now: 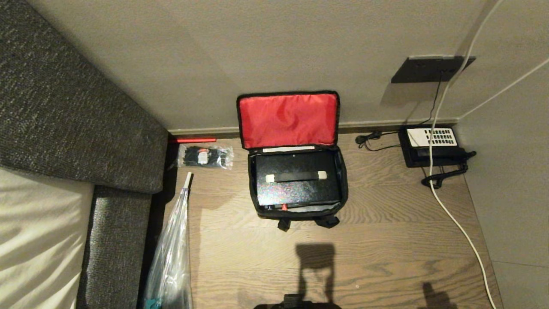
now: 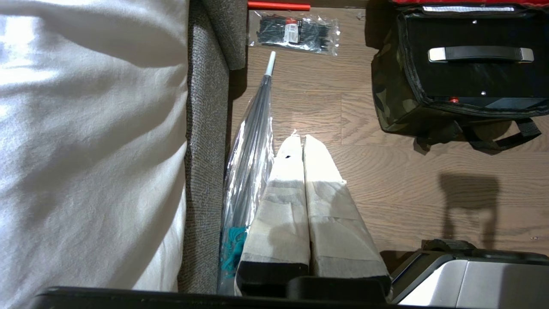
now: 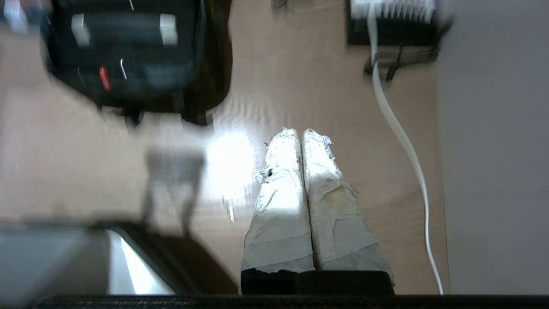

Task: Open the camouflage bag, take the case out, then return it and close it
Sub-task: Grip the handle

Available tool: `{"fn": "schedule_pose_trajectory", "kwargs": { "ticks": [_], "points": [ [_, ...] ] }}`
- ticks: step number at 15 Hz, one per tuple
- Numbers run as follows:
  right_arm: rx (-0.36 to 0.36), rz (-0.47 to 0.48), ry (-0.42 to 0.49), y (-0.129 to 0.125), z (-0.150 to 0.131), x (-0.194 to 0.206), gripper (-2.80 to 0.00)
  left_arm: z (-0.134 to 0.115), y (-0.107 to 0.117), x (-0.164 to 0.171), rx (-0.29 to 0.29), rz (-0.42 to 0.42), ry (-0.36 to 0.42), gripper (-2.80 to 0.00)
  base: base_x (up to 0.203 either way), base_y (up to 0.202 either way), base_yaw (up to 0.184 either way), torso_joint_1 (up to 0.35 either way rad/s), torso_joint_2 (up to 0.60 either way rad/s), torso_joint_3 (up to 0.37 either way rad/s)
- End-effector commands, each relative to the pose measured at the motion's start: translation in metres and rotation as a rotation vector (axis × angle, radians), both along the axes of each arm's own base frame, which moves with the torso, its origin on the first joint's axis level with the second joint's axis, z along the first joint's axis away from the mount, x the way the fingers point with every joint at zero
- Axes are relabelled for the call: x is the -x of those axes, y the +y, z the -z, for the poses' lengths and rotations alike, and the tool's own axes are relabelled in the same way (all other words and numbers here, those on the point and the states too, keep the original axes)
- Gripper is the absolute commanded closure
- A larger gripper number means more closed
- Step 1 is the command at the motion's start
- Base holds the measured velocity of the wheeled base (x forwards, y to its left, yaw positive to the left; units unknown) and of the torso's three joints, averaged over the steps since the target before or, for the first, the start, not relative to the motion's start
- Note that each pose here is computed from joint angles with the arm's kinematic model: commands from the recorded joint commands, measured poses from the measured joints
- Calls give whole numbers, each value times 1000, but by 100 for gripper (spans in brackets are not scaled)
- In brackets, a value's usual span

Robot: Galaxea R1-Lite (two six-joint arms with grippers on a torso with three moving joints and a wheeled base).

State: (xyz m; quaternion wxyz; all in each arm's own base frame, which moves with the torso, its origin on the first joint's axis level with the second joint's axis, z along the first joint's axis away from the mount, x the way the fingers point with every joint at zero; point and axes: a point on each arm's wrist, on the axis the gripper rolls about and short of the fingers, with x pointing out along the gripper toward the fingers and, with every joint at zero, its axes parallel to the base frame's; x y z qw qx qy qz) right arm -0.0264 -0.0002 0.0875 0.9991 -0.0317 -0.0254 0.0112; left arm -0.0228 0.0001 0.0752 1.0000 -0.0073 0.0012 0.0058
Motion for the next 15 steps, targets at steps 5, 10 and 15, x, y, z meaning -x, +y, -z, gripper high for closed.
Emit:
{"fn": "schedule_pose_trajectory", "kwargs": {
  "ticks": [5,10,15],
  "points": [
    [-84,-153,115,2,-82,93,0,1,0,0,1,-1,4,0,0,0,0,0,0,0],
    [-189,-220,593,5,-132,30,0,1,0,0,1,-1,4,0,0,0,0,0,0,0],
    [-210,-234,729,10,-134,-169,0,1,0,0,1,-1,4,0,0,0,0,0,0,0]
  ]
}}
